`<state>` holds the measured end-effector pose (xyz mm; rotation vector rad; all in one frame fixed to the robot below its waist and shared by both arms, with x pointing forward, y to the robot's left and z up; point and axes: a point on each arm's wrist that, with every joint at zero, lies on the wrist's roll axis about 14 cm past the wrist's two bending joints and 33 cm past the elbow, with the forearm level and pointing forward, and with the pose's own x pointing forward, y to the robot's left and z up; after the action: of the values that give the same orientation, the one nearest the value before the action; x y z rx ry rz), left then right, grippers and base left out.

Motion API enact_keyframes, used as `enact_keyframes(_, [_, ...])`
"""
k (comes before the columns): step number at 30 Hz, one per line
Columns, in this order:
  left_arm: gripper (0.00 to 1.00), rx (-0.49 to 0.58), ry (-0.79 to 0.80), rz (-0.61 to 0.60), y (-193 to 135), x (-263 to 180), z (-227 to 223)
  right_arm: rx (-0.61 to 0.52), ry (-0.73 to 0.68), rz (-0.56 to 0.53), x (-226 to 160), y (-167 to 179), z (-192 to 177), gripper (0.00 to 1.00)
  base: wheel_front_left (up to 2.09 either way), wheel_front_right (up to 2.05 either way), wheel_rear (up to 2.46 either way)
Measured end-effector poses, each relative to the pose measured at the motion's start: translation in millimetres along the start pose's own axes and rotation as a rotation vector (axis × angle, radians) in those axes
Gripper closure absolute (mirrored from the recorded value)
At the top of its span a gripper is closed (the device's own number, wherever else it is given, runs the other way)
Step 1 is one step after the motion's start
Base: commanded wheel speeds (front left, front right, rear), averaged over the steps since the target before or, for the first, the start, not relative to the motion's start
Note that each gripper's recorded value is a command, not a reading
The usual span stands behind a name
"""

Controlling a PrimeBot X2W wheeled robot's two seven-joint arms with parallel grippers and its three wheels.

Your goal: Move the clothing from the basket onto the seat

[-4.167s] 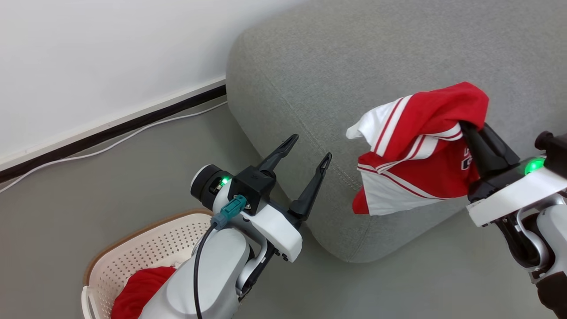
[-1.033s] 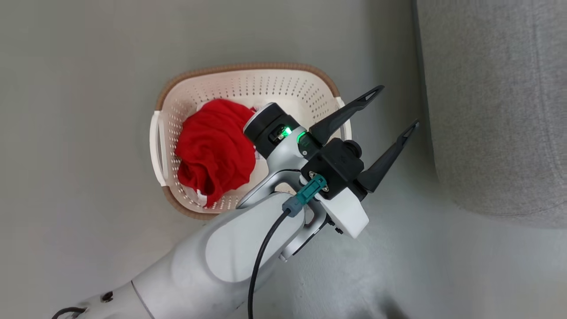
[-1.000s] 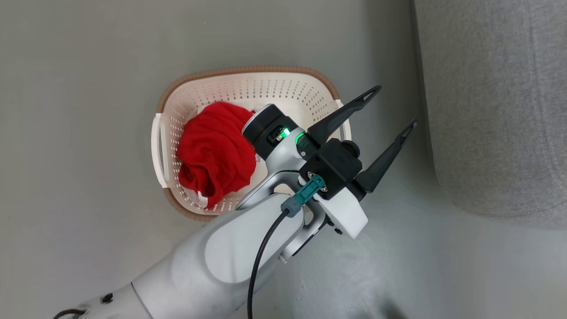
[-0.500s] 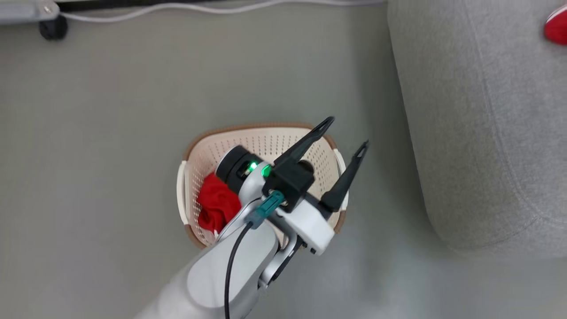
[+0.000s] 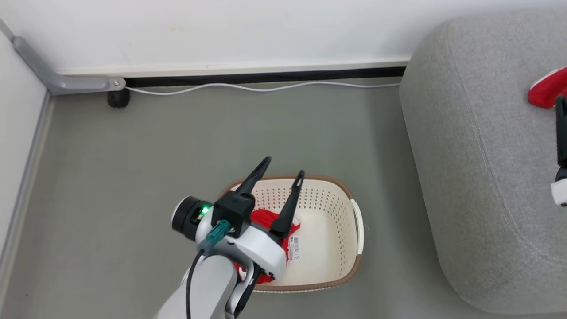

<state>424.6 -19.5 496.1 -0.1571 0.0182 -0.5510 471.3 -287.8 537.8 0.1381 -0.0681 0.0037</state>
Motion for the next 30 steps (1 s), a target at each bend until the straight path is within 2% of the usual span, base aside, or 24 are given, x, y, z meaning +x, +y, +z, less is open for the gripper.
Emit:
enact_keyframes(12, [0.00, 0.019, -0.021, 0.281, 67.7, -57.3, 6.2, 0.014, 0.007, 0.131, -22.4, 56.2, -11.8, 0.00, 0.00, 0.00, 0.00])
enact_keyframes(13, [0.00, 0.017, -0.018, 0.337, 79.5, -69.3, 4.2, 0.019, 0.009, 0.142, -26.7, 62.3, -13.9, 0.00, 0.00, 0.00, 0.00])
enact_keyframes(21, [0.00, 0.039, 0.002, 0.539, 117.6, -116.3, -4.2, 0.016, 0.031, 0.183, -43.1, 83.6, -28.1, 0.00, 0.00, 0.00, 0.00])
enact_keyframes(30, [0.00, 0.027, 0.025, 0.672, 136.7, -159.3, -13.8, 0.060, 0.071, 0.179, -65.0, 100.1, -49.2, 0.00, 0.00, 0.00, 0.00])
